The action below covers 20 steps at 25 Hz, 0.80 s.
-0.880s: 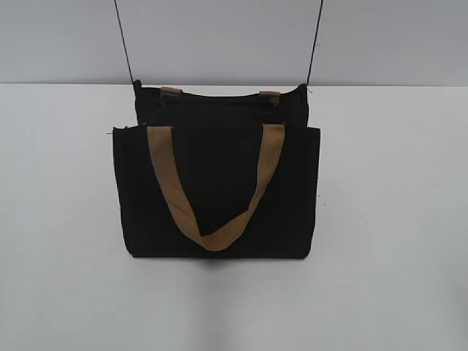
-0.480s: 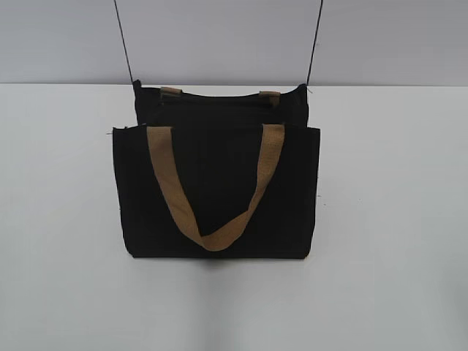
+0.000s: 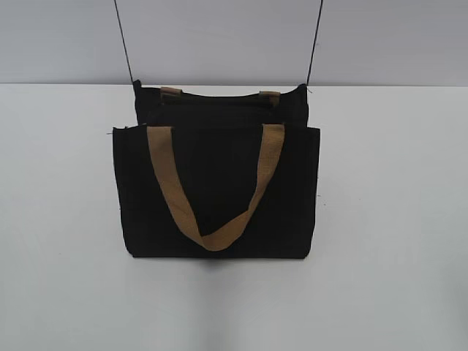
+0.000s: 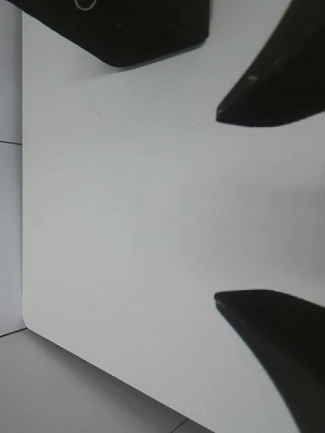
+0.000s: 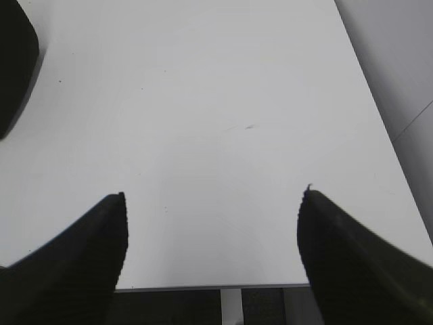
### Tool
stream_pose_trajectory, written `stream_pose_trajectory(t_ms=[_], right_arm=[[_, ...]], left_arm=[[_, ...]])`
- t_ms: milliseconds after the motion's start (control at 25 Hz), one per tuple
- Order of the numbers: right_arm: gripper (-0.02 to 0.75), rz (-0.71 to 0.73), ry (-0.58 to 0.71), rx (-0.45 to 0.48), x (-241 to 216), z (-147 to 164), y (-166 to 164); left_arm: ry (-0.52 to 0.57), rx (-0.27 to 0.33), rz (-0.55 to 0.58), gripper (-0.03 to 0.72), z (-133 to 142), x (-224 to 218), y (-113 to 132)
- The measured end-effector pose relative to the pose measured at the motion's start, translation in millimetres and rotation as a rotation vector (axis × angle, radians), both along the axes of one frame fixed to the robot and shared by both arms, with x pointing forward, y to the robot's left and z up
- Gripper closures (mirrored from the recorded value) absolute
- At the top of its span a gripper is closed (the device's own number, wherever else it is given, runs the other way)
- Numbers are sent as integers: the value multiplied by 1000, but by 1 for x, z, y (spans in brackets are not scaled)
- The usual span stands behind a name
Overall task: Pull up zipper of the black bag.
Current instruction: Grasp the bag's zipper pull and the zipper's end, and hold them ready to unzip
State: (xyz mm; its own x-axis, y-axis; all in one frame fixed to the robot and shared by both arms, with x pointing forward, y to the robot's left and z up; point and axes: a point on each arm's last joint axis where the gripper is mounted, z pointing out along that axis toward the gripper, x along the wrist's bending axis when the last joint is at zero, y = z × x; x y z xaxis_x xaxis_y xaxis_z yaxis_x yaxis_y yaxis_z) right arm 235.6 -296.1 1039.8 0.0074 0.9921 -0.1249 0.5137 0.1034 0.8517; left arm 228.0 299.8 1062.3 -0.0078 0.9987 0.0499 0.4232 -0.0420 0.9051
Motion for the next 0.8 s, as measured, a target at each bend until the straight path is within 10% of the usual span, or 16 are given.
stream_pose_trajectory(t_ms=[280, 800], right_arm=[[144, 0, 0, 0, 0, 0, 0], [145, 0, 0, 0, 0, 0, 0]], left_arm=[[-30, -19, -14, 171, 5, 0, -2], [-571, -21, 23, 175, 40, 106, 6]])
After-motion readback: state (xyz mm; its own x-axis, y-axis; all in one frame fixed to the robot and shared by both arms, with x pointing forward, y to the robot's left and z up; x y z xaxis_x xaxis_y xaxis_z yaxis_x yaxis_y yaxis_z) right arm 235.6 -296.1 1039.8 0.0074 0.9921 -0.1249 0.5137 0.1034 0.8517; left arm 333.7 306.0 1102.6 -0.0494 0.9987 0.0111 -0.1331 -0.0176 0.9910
